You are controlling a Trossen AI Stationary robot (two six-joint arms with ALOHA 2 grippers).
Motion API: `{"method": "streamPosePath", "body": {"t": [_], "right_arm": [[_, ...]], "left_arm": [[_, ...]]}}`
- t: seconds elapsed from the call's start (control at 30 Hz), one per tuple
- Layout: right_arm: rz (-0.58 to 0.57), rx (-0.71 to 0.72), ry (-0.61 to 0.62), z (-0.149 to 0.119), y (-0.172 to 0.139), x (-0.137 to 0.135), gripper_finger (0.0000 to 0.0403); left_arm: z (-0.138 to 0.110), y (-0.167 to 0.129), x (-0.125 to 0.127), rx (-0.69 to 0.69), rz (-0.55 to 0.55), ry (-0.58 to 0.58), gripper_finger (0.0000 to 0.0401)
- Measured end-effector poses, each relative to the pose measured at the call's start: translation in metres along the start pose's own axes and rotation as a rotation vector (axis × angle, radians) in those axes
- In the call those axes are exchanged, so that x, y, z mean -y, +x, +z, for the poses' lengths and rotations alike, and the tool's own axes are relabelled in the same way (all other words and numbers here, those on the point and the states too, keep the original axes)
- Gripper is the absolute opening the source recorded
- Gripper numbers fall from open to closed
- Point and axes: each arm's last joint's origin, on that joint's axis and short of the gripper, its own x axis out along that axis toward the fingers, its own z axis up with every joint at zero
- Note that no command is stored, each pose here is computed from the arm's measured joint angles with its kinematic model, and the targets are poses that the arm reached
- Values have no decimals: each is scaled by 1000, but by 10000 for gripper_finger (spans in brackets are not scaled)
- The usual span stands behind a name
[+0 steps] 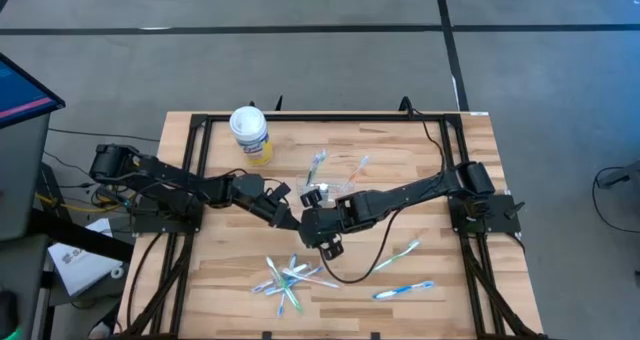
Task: Pick & Place toothbrushing station
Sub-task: Put the blue mouthwash into the transparent organizer
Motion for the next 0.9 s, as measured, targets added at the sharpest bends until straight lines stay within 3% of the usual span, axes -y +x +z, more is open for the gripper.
{"method": "streamPosePath", "body": {"t": [0.43, 0.63, 0.9], "right_arm": [[-5, 7, -6, 3, -3, 2, 115], [-6, 5, -6, 3, -3, 2, 87], [4, -7, -7, 2, -3, 1, 80]], "left_arm": [[1, 0, -1, 2, 6, 1, 88], [0, 0, -1, 1, 7, 1, 89], [1, 0, -1, 2, 6, 47, 128]]}}
